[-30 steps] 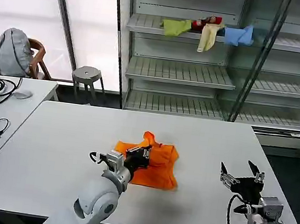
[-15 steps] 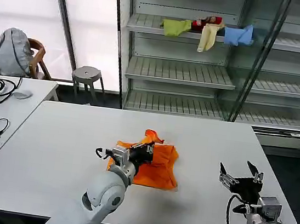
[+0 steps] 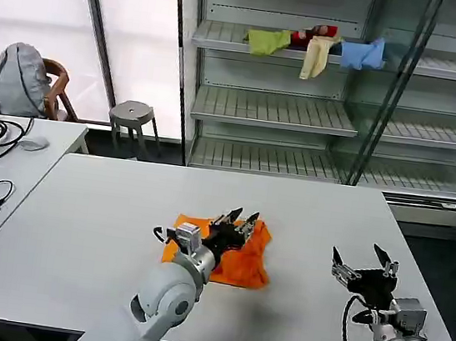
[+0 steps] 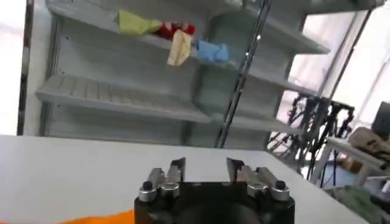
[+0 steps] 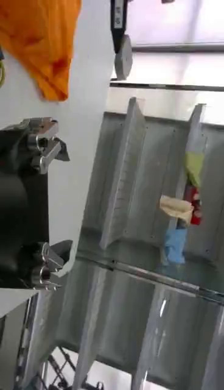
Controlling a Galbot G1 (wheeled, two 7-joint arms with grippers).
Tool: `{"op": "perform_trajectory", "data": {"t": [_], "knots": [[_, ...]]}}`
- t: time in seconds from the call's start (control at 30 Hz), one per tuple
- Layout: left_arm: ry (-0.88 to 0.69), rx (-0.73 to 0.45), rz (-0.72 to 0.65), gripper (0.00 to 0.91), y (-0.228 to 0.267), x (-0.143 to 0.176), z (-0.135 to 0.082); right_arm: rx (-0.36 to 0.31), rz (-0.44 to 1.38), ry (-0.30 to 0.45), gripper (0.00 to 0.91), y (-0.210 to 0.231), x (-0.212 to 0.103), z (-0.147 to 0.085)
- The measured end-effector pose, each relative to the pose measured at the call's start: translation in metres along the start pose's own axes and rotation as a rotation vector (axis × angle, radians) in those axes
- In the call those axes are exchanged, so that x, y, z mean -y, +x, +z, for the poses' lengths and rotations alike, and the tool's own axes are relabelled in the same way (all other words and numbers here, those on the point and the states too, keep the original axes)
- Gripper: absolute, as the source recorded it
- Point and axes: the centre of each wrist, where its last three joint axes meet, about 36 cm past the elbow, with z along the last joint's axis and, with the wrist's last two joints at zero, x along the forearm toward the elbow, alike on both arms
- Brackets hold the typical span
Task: Fold and organize the clothes.
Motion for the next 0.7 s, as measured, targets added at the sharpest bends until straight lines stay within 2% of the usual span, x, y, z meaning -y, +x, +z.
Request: {"op": "perform_trajectory", "data": {"t": [0.23, 0.4, 0.7], "knots": [[-0.001, 0.072, -0.007, 0.907, 0.015, -0.015, -0.014, 0.011, -0.010, -0.003, 0.907, -0.004, -0.002, -0.002], [-0.054, 0.080, -0.086, 0.907, 0.032, -0.036, -0.018, 0.025, -0.011, 0.001, 0.907, -0.005, 0.000, -0.006], [-0.114, -0.064, -0.274, 0.907, 0.052, -0.057, 0.018, 0.040, -0.017, -0.001, 0.907, -0.005, -0.004, -0.010]]}}
